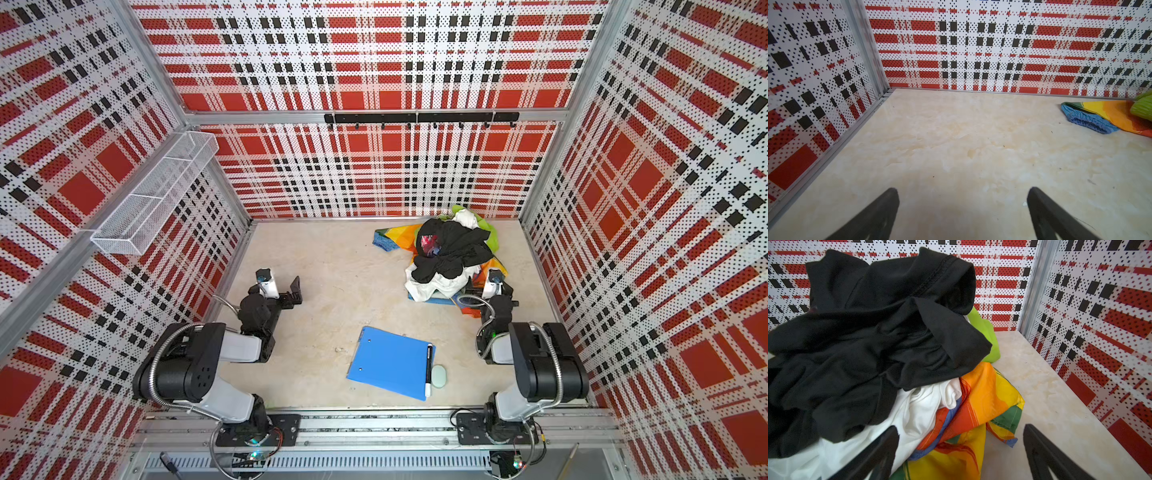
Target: Pick out a specific cloth from the pile
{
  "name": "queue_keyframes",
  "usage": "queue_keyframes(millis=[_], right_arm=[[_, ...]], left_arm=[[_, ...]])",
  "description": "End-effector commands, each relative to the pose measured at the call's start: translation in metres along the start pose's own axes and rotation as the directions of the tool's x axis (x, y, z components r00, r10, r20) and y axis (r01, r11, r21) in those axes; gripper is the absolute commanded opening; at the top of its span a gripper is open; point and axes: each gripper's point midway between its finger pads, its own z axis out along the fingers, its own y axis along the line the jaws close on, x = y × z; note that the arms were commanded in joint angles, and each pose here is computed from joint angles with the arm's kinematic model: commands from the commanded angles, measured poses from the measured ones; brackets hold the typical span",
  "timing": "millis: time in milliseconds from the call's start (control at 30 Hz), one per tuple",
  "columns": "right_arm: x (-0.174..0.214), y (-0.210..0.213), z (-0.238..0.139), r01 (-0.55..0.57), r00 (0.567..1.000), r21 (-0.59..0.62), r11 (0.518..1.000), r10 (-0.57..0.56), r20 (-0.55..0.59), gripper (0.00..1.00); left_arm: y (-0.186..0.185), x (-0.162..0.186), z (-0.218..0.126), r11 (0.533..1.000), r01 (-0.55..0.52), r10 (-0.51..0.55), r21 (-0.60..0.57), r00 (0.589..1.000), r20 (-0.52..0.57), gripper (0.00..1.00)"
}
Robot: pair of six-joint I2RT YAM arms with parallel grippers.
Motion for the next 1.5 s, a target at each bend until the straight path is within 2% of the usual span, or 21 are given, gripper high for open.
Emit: queue_keyframes(millis=[0,1467], right_arm=[[-0.0139,0.0004,0.0015,0.001,0.999,0.006,1.0,-0.001,0.051,1.0],[-0.0139,0.0003,0.0015,0.001,0.999,0.006,1.0,-0.001,0.052,1.0]], left_arm=[[0.0,-0.0107,0.0027,1.0,-0.009,0.009,-0.003,0.999,0.038,0.99],[0.0008,-0.0113,0.0029,1.0,0.003,-0.004,0.013,0.999,0.04,0.99]])
